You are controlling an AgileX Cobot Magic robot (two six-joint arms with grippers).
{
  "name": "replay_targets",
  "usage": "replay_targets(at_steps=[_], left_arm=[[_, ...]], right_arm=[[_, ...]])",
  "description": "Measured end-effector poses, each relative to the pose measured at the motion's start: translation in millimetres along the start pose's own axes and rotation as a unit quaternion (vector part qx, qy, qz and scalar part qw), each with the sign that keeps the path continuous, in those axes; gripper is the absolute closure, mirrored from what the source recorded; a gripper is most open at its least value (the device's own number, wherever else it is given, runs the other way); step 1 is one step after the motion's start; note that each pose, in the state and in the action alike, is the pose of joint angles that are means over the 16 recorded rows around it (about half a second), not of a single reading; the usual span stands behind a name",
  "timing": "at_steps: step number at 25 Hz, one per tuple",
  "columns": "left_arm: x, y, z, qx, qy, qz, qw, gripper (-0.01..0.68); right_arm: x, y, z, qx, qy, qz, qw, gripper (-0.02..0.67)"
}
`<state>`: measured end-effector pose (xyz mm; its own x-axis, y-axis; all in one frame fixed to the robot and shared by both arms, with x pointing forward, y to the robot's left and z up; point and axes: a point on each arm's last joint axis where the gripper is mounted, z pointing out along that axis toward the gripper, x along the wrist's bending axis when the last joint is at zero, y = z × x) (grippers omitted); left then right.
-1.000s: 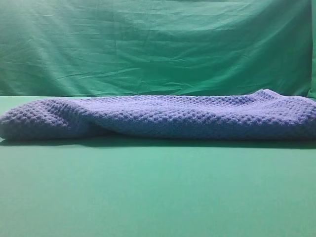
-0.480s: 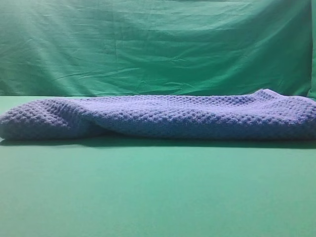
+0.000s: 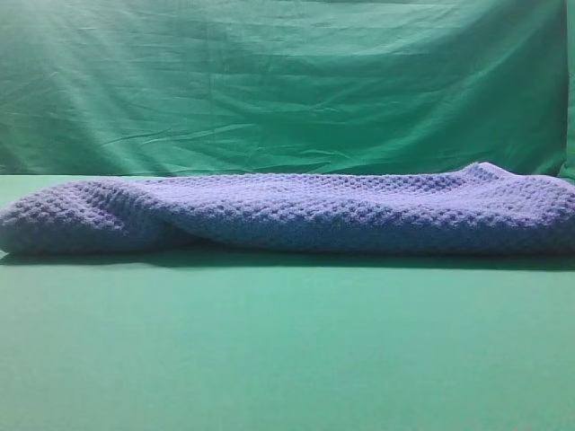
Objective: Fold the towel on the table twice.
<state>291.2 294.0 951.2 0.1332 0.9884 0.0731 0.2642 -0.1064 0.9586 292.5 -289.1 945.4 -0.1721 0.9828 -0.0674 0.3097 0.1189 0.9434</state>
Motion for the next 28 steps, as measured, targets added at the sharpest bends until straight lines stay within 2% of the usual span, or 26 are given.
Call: replay_targets(at_steps=[8,28], left_arm=[[0.0,-0.1,0.0,0.0,0.0,0.0,1.0,0.673],[0.0,-0.1,0.0,0.001,0.0,0.0,1.0,0.673]], right_arm=[[-3.4,0.4,-1.8,-0.01,-0.032,0.01,0.999,0.649],[-3.6,0.7,-2.4,-0.015,-0.034,0.01,0.999,0.649]])
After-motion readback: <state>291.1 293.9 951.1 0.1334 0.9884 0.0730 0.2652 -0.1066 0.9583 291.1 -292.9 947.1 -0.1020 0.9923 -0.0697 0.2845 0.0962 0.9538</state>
